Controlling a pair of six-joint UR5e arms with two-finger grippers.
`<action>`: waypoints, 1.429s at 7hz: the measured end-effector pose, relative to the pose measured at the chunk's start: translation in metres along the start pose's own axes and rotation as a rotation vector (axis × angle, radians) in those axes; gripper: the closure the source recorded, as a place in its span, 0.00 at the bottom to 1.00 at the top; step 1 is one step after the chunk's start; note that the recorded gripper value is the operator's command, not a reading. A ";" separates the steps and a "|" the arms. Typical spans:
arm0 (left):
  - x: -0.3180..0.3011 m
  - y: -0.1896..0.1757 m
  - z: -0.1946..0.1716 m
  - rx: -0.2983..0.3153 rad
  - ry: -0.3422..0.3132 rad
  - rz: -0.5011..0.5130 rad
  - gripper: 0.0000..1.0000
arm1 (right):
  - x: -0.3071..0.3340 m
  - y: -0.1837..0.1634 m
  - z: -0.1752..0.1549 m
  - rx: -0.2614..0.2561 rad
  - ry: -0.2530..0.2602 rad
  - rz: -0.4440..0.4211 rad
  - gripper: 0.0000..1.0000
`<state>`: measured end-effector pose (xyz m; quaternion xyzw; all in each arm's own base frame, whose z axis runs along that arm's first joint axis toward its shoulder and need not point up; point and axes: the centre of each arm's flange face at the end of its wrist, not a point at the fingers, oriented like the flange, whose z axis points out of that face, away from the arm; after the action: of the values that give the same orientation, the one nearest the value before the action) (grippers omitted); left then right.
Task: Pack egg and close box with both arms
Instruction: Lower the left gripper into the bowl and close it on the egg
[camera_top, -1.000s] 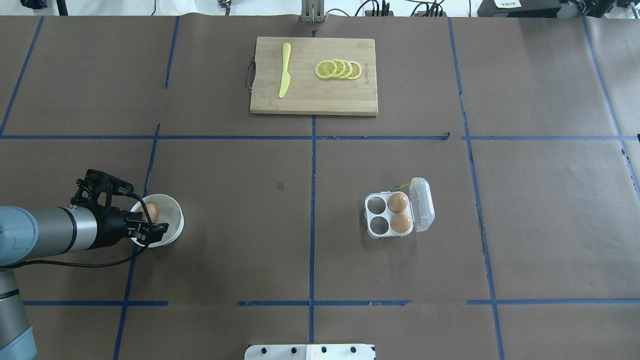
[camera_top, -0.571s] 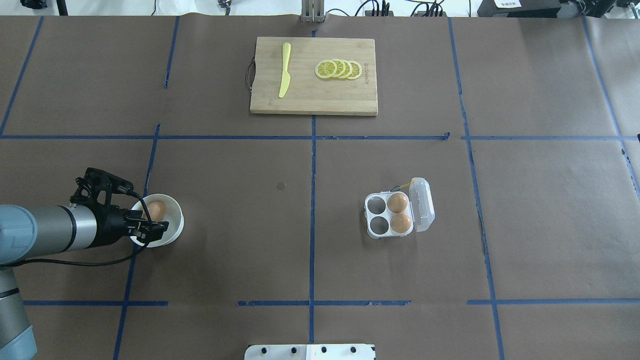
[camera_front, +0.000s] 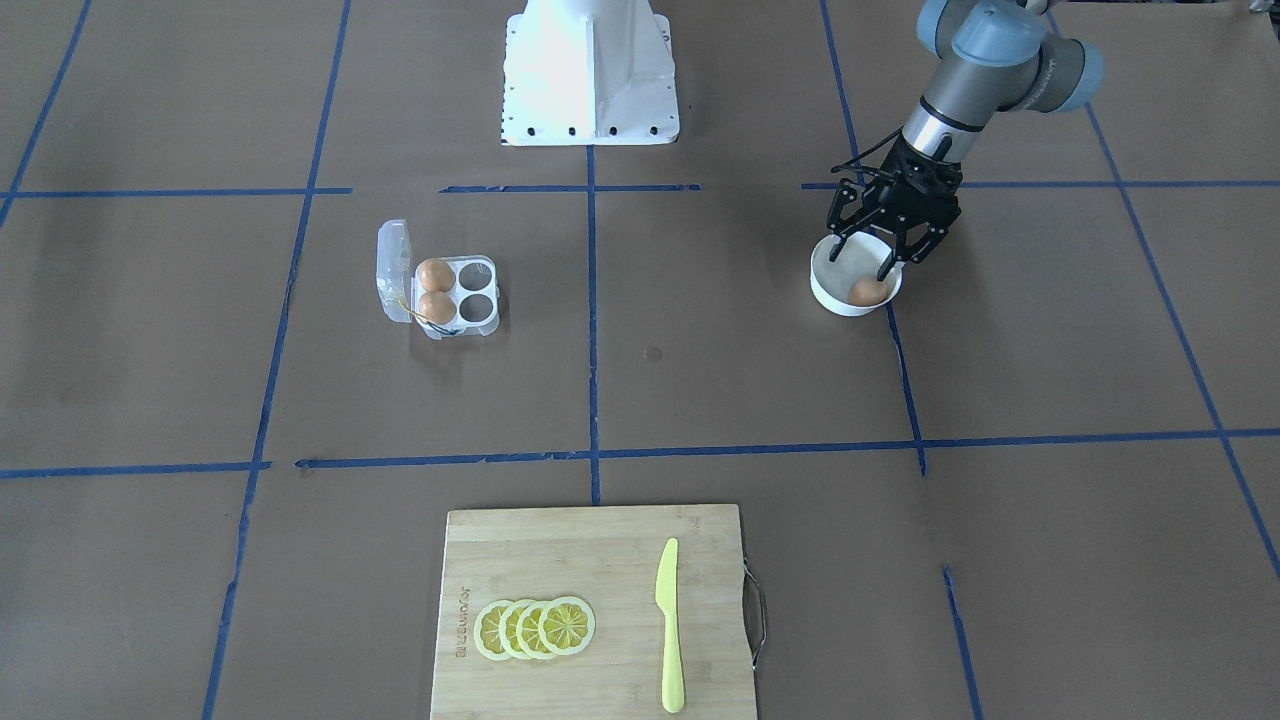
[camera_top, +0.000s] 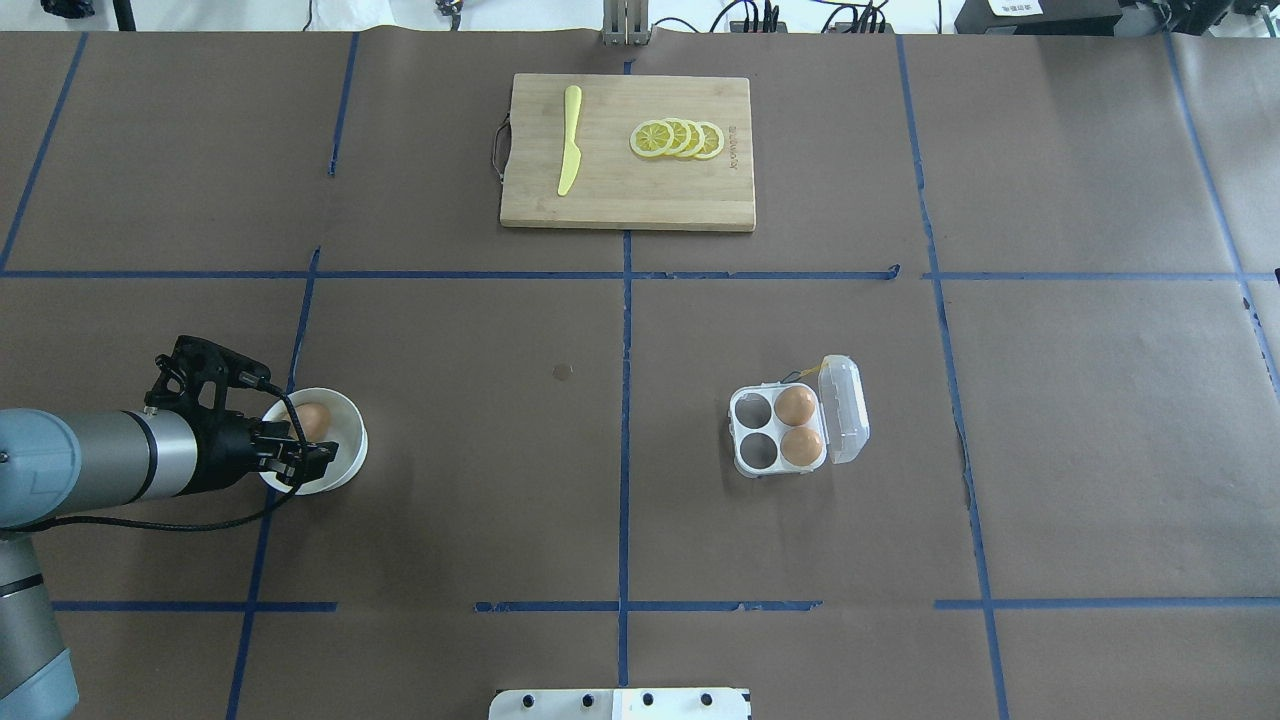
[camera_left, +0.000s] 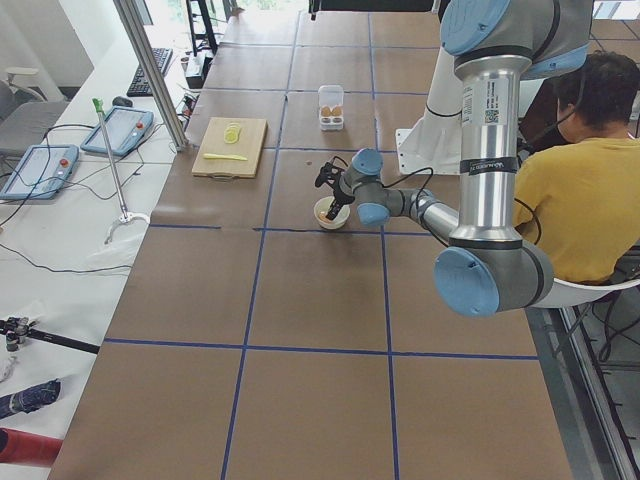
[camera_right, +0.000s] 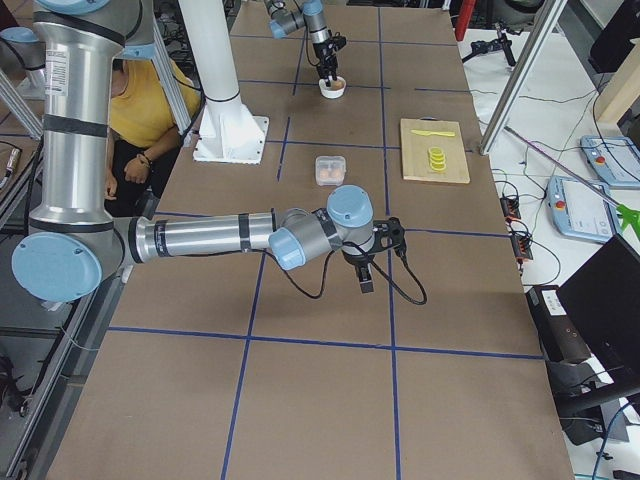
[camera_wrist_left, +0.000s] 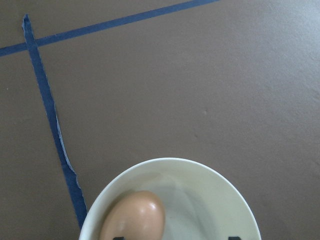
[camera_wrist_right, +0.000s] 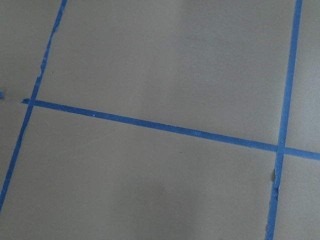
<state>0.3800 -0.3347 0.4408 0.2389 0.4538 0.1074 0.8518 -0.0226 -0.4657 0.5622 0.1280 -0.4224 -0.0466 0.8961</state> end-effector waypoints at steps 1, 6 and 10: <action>0.000 0.000 0.003 -0.002 -0.002 0.002 0.30 | 0.000 0.000 0.000 0.000 0.000 0.000 0.00; -0.005 -0.003 0.011 -0.004 -0.014 0.003 0.29 | 0.001 0.000 0.000 0.000 0.001 0.001 0.00; -0.003 -0.010 0.028 -0.003 -0.022 -0.001 0.27 | 0.001 0.000 0.001 -0.001 0.002 0.002 0.00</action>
<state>0.4010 -0.3526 0.4511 0.2384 0.4444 0.1049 0.8571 -0.0225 -0.4658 0.5634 0.1272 -0.4217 -0.0460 0.8966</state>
